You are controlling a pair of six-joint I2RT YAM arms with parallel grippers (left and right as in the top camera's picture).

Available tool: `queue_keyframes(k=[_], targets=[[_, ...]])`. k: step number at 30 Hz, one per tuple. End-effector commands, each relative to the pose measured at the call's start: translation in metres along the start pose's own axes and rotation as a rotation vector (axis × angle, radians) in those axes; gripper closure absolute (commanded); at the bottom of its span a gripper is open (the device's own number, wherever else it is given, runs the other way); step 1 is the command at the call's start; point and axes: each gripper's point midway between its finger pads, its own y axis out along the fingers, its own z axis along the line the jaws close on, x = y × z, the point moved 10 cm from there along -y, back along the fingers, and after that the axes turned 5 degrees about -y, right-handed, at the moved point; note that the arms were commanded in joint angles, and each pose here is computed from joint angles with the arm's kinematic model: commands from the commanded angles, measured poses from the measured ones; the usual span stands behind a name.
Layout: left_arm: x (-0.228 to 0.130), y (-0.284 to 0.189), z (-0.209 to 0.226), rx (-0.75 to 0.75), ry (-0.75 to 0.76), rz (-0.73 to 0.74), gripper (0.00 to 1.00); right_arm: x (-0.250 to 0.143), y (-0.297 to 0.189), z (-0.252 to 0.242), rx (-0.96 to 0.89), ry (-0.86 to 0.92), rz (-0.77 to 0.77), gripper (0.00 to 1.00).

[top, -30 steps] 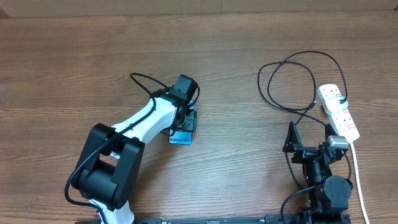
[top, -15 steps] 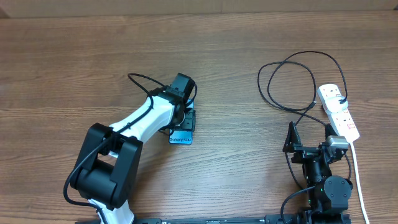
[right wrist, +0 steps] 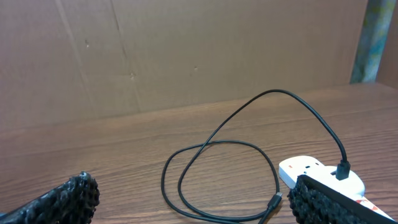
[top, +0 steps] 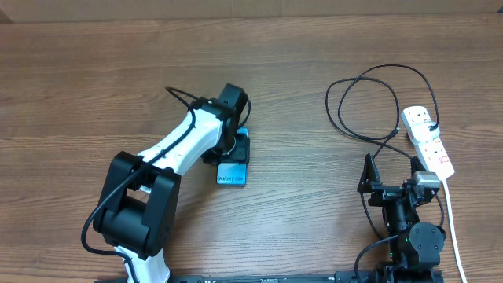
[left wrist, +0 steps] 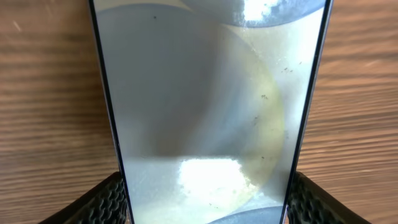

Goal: Plug charger to phone and switch on socket
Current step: 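Lift the phone with the left gripper and tilt it upright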

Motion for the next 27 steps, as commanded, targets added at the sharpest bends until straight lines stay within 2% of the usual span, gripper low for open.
queue_keyframes(k=[1,8,16,27], targets=[[0.011,-0.018,-0.01,-0.039,0.014,-0.029,0.61,-0.003,0.0,0.0,0.005,-0.013,0.0,0.0],[0.014,-0.034,-0.013,-0.036,0.013,-0.021,0.62,-0.003,0.0,0.0,0.005,-0.013,0.0,0.0],[0.008,-0.052,-0.016,-0.056,0.007,0.055,0.61,-0.003,0.0,0.0,0.005,-0.013,0.0,0.0],[0.004,-0.095,-0.017,-0.042,-0.005,0.118,0.66,-0.003,0.0,0.0,0.005,-0.013,0.0,0.0]])
